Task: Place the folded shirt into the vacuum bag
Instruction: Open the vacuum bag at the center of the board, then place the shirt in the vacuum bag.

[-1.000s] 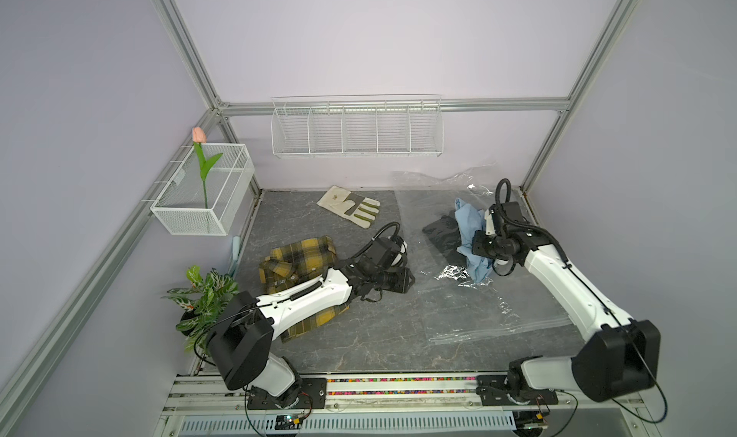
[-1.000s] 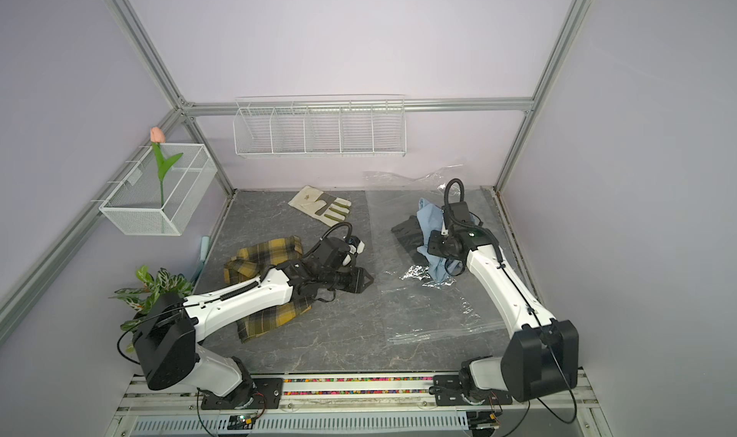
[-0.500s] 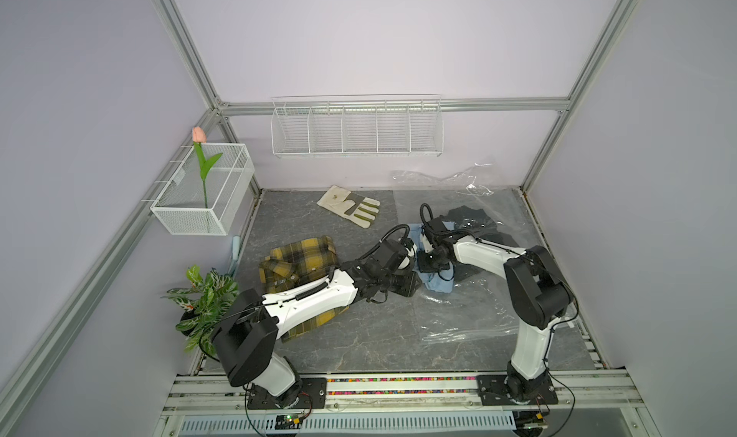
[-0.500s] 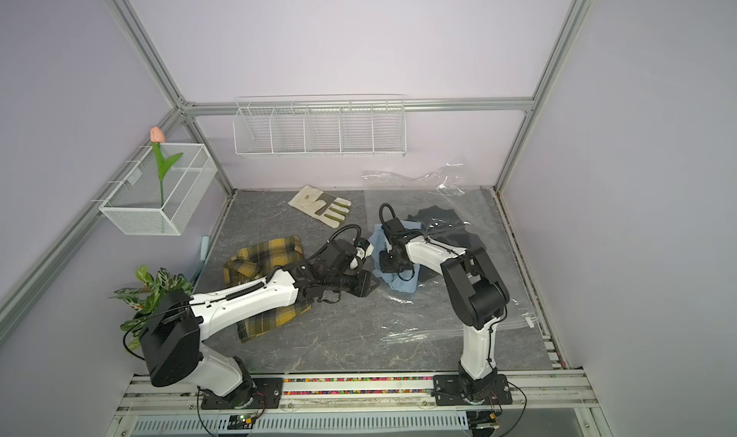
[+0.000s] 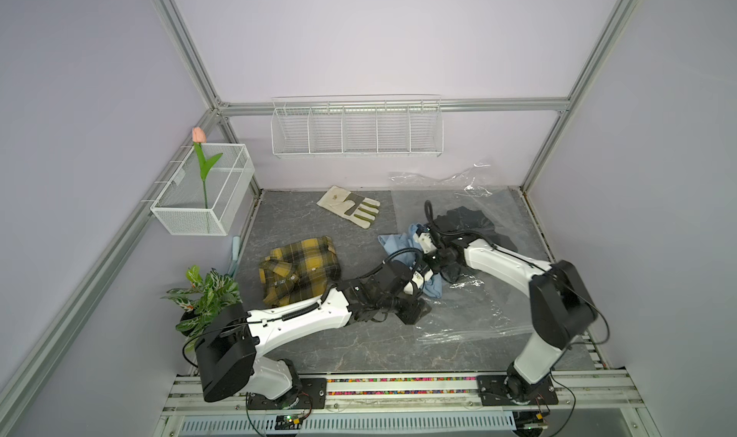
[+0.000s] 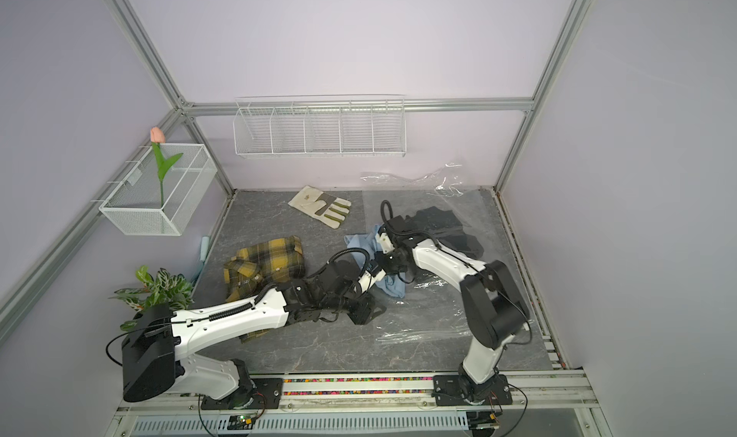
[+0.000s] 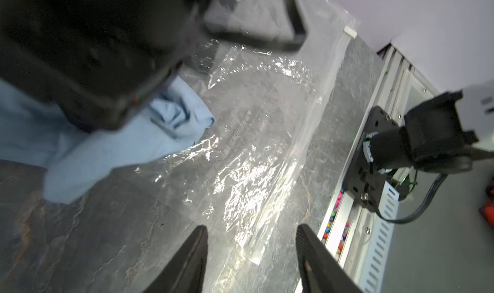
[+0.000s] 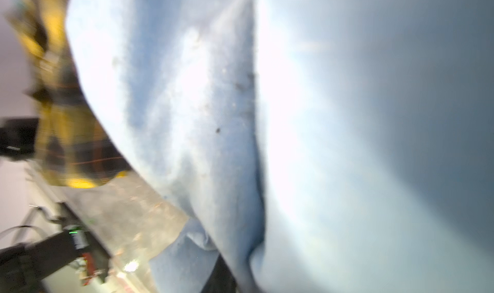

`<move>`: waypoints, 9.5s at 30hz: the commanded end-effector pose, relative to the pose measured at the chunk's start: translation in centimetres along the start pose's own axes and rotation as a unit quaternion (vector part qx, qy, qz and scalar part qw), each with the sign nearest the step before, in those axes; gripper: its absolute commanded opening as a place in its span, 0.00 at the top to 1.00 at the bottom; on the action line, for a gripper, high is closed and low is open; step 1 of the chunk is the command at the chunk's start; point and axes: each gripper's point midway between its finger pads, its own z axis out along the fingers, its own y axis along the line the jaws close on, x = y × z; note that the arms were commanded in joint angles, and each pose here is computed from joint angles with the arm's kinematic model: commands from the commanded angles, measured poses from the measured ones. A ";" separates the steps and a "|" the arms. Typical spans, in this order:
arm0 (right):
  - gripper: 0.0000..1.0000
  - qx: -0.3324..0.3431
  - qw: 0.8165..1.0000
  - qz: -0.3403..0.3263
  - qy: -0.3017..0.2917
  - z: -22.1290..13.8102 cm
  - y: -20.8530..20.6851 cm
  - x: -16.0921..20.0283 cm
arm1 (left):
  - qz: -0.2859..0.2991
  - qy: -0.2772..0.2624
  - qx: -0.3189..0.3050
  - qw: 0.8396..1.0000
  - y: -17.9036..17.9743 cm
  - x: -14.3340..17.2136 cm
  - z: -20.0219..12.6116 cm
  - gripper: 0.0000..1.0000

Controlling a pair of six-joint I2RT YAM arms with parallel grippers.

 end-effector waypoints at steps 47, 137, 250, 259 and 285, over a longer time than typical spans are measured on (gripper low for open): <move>0.93 0.134 0.971 0.133 -0.145 -19.6 -10.7 1.7 | 0.163 0.112 -0.095 0.976 -2.7 1.2 13.9 0.64; 0.93 0.166 0.975 -0.147 -0.029 -9.5 -5.1 4.2 | 0.001 -0.245 0.035 0.969 -3.3 -23.4 -10.2 1.00; 0.39 0.075 0.931 0.191 -0.302 -1.3 -10.2 -8.3 | -0.040 -0.132 0.076 0.988 -2.3 -12.9 -7.1 1.00; 0.93 0.149 0.883 0.270 -0.354 -4.3 -17.6 -7.8 | -0.040 -0.123 -0.019 0.991 1.1 -10.2 -8.6 1.00; 0.53 -0.038 0.920 0.249 -0.300 1.4 -4.0 -2.2 | -0.045 -0.145 0.076 0.985 -2.0 -13.6 -5.5 1.00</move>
